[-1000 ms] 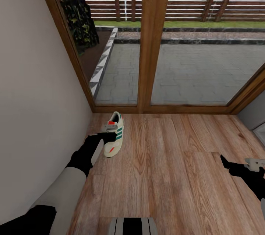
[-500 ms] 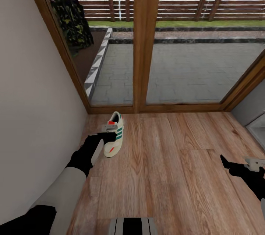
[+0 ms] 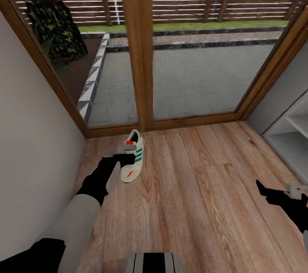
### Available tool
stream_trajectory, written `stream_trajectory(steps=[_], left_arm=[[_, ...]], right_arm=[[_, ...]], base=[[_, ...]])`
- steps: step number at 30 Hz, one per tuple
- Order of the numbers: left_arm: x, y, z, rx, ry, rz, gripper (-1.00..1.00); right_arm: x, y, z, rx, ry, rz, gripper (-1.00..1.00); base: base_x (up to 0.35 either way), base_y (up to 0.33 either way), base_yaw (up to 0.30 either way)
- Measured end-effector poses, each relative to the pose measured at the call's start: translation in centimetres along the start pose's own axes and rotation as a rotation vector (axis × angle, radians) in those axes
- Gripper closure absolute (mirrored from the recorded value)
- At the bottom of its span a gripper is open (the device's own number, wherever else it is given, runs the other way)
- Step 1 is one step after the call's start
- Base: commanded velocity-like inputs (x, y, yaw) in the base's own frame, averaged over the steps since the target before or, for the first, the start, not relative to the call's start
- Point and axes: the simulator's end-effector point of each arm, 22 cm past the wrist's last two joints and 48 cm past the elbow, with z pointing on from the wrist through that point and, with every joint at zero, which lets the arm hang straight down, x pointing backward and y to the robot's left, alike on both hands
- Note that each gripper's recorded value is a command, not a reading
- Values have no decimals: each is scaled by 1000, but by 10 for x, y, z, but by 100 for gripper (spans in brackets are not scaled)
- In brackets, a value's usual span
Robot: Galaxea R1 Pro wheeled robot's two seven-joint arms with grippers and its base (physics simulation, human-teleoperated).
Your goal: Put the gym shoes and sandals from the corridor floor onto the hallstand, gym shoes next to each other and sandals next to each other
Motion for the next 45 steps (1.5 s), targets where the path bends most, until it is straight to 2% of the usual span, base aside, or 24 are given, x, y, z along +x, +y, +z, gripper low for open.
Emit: stream_trajectory(steps=[17, 37, 45], left_arm=[[0, 0, 0, 0, 0, 0, 100], [0, 0, 0, 0, 1, 0, 100], [0, 0, 0, 0, 1, 0, 100]], right_arm=[[0, -1, 0, 2, 0, 0, -100], [0, -1, 0, 3, 0, 0, -100], [0, -1, 0, 3, 0, 0, -100]], base=[[29, 0, -86], [283, 4, -3], [108, 11, -69]])
